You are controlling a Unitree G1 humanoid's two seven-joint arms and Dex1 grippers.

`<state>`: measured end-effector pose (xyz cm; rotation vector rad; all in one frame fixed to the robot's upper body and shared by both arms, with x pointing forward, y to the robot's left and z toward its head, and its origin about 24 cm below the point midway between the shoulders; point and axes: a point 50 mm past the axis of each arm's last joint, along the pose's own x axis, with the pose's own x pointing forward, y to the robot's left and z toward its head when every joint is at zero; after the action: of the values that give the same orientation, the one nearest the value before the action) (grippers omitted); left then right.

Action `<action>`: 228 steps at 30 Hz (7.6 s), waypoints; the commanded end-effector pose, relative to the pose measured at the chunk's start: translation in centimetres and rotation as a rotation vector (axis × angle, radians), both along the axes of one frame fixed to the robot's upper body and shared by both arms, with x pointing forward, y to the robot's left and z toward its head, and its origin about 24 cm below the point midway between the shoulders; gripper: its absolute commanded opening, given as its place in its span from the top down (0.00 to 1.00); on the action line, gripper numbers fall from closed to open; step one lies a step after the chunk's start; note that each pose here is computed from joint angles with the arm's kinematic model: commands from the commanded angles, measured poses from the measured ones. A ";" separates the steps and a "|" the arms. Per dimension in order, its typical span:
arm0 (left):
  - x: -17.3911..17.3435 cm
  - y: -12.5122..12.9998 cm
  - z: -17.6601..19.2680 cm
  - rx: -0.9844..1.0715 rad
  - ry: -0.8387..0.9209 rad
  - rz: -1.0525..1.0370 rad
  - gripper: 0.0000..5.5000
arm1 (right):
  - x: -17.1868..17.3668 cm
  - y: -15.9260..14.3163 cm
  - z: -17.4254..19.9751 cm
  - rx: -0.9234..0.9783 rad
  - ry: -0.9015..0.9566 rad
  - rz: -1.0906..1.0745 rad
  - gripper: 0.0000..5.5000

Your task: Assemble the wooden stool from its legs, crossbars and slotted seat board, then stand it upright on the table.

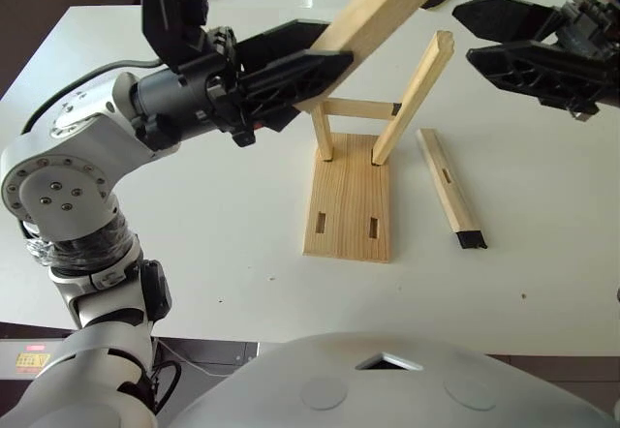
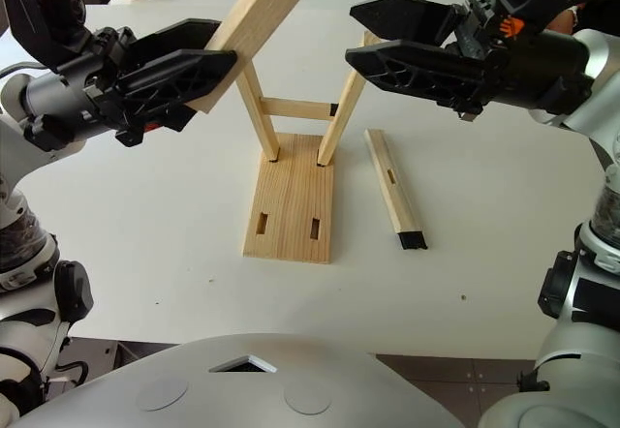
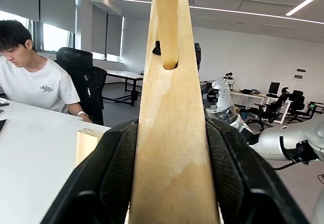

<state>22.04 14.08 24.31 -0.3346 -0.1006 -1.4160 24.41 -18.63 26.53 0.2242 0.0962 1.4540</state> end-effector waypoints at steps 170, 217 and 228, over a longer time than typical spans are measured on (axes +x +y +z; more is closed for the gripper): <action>1.3 6.4 -5.8 0.332 0.047 0.255 0.31 | -4.3 1.1 -17.5 -0.708 0.077 0.172 0.64; -1.7 8.6 -5.3 0.288 0.059 0.516 0.31 | -5.3 -5.8 -15.7 -0.885 0.200 -0.826 0.21; -1.4 7.7 -5.5 0.285 0.069 0.509 0.31 | -5.4 -4.8 -18.9 -0.806 0.537 -0.965 0.21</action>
<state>20.47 22.13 18.57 -0.1175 0.0682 -0.8791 18.76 -23.25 7.85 -0.0084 0.8664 0.3287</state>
